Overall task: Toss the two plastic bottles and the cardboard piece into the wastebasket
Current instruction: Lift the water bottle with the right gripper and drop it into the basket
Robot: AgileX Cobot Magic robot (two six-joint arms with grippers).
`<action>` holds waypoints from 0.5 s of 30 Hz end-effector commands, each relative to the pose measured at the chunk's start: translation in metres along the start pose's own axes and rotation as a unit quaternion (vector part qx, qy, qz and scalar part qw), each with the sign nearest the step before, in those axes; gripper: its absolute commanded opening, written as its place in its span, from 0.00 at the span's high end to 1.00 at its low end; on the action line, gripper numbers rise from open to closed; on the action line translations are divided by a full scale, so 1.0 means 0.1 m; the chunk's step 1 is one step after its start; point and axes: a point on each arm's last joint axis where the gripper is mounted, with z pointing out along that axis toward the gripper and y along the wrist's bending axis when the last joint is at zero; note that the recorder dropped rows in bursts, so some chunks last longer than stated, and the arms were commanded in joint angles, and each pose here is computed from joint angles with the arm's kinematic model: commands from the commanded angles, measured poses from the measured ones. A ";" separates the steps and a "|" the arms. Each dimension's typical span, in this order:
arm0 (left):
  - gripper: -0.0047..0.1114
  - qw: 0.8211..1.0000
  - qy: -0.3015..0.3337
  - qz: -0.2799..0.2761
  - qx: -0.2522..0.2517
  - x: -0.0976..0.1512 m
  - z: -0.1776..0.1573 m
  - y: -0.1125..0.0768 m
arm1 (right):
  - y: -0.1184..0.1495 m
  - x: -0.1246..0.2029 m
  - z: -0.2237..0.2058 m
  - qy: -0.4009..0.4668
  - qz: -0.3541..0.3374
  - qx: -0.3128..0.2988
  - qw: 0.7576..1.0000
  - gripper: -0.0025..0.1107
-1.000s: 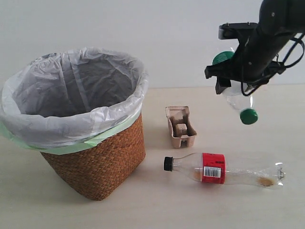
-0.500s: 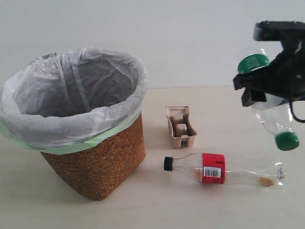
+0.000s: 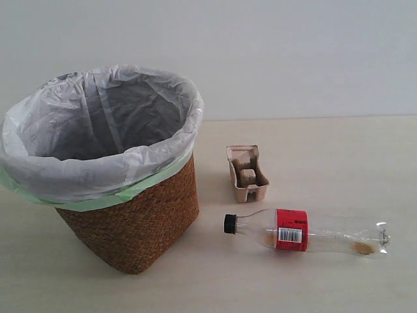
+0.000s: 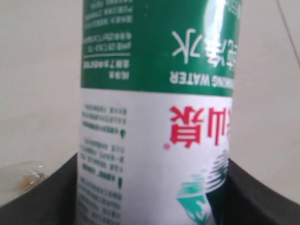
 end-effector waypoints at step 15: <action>0.93 1.000 0.000 -0.003 -0.001 0.01 0.00 0.00 | 0.26 0.02 0.48 0.036 0.019 -0.047 0.998 0.98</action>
